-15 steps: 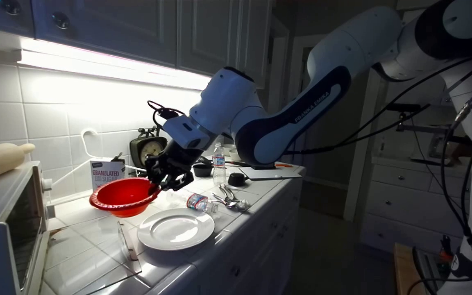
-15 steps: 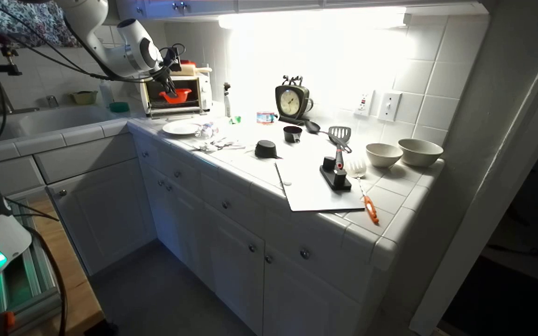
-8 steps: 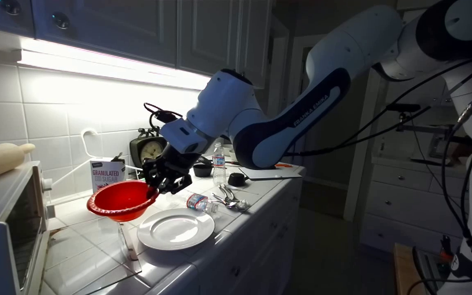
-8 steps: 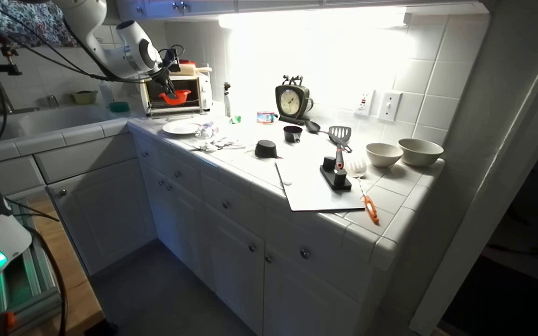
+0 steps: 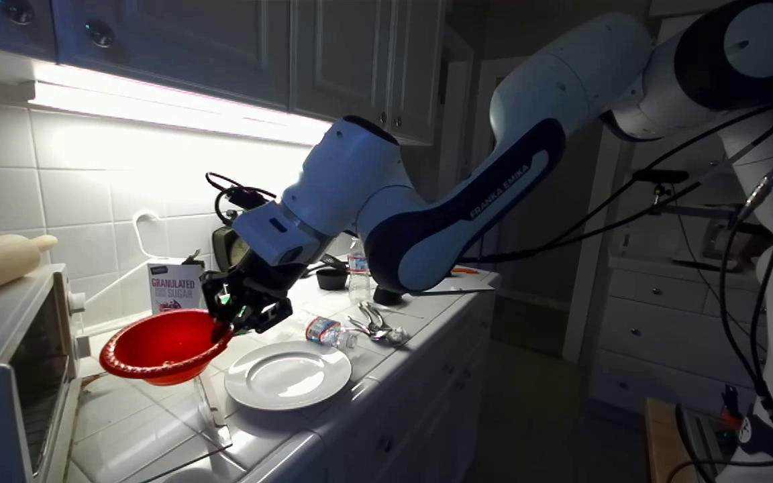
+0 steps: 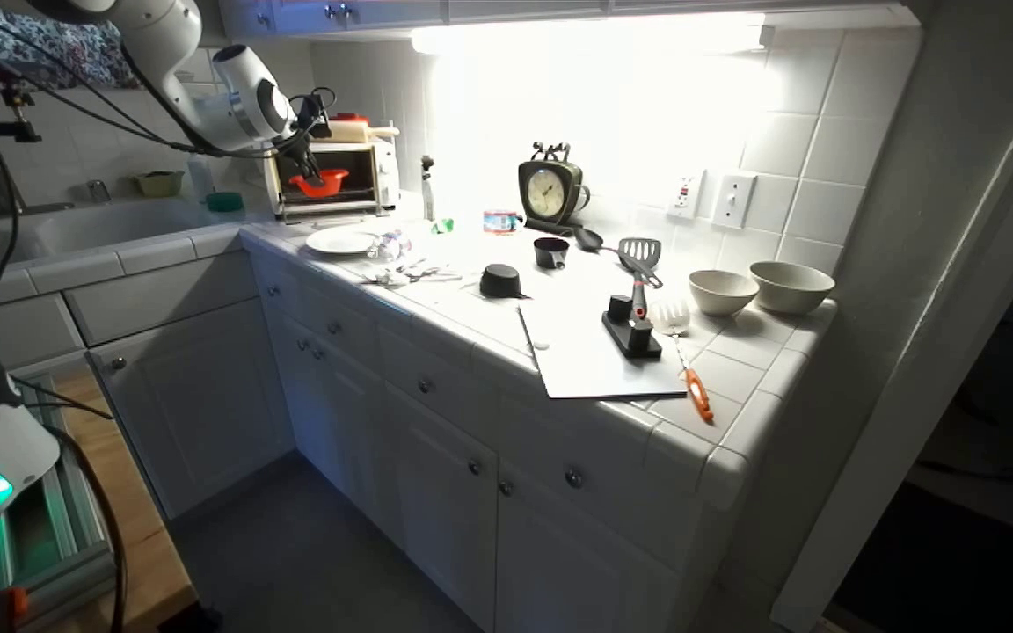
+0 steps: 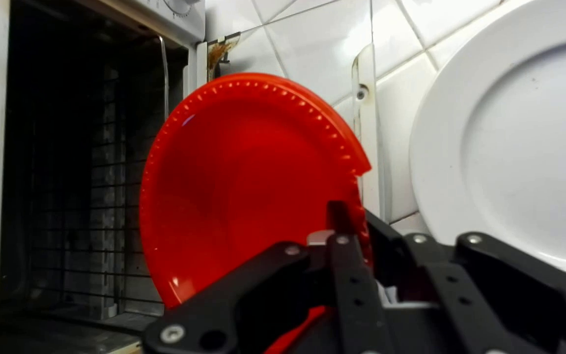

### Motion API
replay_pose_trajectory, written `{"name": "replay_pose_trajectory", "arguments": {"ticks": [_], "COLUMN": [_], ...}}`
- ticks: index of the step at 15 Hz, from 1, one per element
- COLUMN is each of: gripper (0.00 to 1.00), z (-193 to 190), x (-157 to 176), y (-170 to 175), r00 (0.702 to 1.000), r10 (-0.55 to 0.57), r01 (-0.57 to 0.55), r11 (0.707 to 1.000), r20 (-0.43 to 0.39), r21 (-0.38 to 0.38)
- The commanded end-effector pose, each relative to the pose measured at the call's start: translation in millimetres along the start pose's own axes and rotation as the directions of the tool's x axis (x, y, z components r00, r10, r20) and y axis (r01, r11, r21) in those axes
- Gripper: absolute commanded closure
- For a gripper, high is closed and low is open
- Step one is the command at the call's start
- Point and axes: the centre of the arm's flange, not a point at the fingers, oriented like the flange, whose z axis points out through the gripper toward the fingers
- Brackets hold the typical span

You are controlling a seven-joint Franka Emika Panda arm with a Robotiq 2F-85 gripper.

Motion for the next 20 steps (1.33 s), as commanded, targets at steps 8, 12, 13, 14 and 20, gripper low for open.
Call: {"name": "replay_pose_trajectory", "arguments": {"ticks": [8,12,13,14,20], "gripper": [0.98,0.98,0.98,0.98,0.98], "z": [42.6,53.0,55.3,58.0,72.2], "x": [-16.2,-12.2,-10.4,-7.6,4.5], "y": [44.6,59.0,61.3,63.3,70.8], "r00": [1.000,0.999,0.999,0.998,0.997], "r10": [-0.008,-0.040,-0.047,-0.055,-0.058], "r01": [0.007,0.039,0.045,0.053,0.056], "r11": [0.999,0.998,0.998,0.997,0.997], "r20": [-0.014,-0.022,-0.027,-0.032,-0.057], "r21": [-0.040,-0.046,-0.047,-0.047,-0.044]}}
